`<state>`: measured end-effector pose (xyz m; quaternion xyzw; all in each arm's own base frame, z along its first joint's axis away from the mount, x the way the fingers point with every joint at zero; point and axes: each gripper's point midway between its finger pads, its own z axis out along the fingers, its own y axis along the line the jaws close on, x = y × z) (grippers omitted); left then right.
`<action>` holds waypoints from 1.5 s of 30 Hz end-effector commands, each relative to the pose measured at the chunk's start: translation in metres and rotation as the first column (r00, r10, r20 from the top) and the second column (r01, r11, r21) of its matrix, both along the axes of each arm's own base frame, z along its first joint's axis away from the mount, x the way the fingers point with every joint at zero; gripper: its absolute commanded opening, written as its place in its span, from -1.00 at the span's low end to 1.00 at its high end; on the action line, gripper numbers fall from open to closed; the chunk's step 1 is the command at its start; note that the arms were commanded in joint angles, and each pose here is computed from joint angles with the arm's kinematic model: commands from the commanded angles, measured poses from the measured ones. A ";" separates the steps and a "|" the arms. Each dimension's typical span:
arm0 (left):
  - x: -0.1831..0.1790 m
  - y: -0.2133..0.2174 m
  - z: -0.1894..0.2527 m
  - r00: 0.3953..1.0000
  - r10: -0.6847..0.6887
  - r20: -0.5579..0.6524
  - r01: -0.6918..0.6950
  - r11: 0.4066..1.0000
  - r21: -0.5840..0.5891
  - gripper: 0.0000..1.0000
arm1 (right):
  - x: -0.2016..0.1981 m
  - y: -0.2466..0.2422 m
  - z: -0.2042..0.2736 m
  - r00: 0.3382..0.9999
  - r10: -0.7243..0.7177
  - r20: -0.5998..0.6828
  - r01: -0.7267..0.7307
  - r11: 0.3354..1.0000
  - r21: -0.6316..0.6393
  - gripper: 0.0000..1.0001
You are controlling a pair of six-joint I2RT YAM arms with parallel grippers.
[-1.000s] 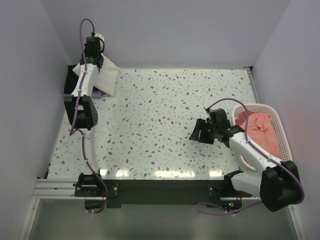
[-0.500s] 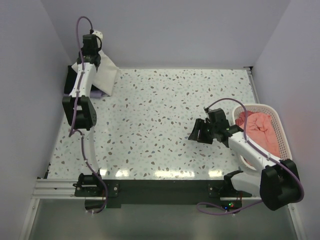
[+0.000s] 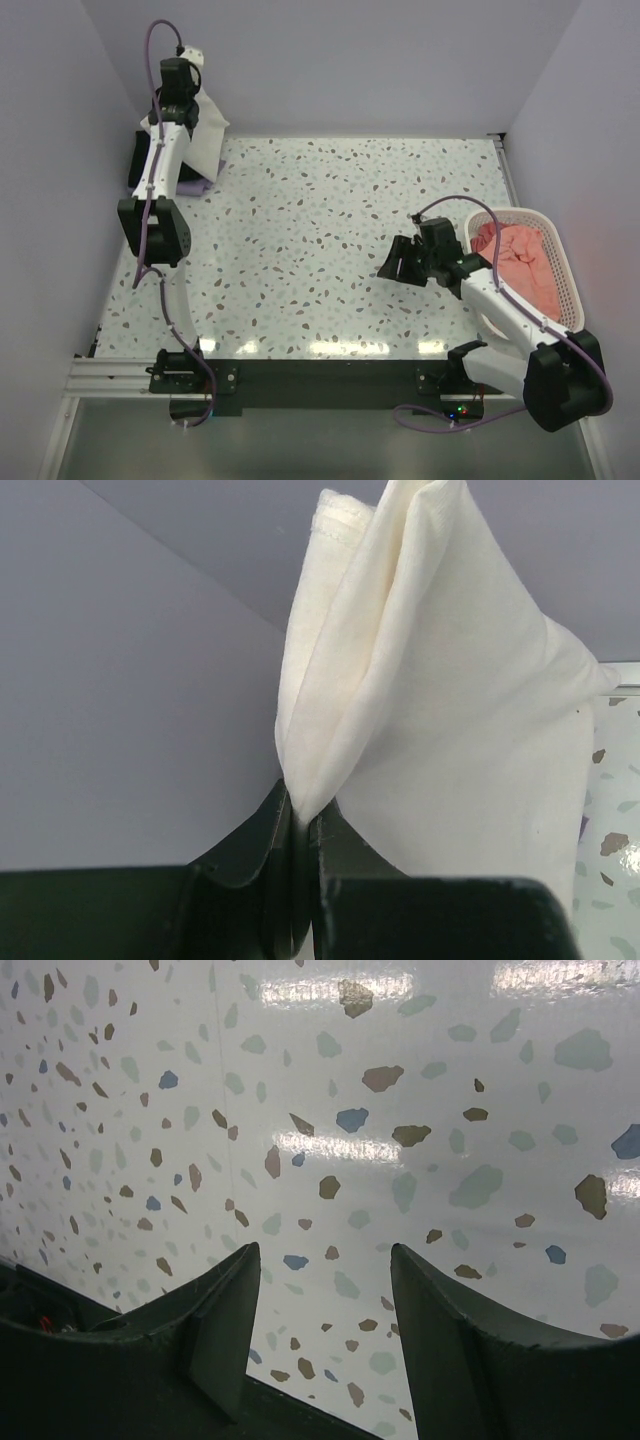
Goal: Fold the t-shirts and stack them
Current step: Neatly place the folded tshirt to the corner, then reset both grippers
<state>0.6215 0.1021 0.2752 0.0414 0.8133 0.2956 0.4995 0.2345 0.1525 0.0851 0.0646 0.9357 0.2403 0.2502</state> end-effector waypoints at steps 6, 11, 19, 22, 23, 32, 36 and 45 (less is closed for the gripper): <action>-0.002 0.009 0.045 0.991 0.016 0.132 -0.018 1.000 0.016 -1.00 | 0.006 0.000 0.000 1.000 -0.012 0.021 0.012 1.000 -0.008 0.17; 0.006 0.020 0.026 0.993 0.028 0.111 -0.029 1.000 0.008 -1.00 | 0.008 0.000 -0.008 1.000 -0.018 0.001 0.018 1.000 -0.018 0.16; 0.014 0.063 -0.015 0.993 0.084 0.086 -0.081 0.996 -0.046 -0.89 | 0.011 0.002 -0.020 0.999 -0.017 -0.039 0.015 0.999 -0.030 0.15; 0.016 0.081 -0.028 0.982 0.147 0.116 -0.138 0.987 -0.087 -0.60 | 0.010 0.002 -0.023 0.999 -0.009 -0.044 0.007 0.999 -0.034 0.15; 0.016 0.086 -0.034 0.982 0.151 0.117 -0.139 0.985 -0.103 -0.54 | 0.010 0.002 -0.023 0.999 -0.005 -0.043 0.004 1.000 -0.031 0.15; 0.004 0.065 -0.018 0.949 0.221 0.226 -0.152 0.946 -0.287 1.00 | 0.013 0.007 -0.009 0.999 0.045 0.004 -0.045 0.999 -0.018 0.18; -0.003 0.042 -0.004 0.933 0.215 0.289 -0.090 0.916 -0.391 1.00 | 0.014 0.005 -0.002 0.998 0.043 0.037 -0.042 0.999 -0.024 0.20; -0.041 -0.032 -0.022 0.928 0.204 0.312 0.024 0.802 -0.596 1.00 | 0.015 0.001 0.016 0.995 0.036 0.098 -0.034 0.999 -0.022 0.22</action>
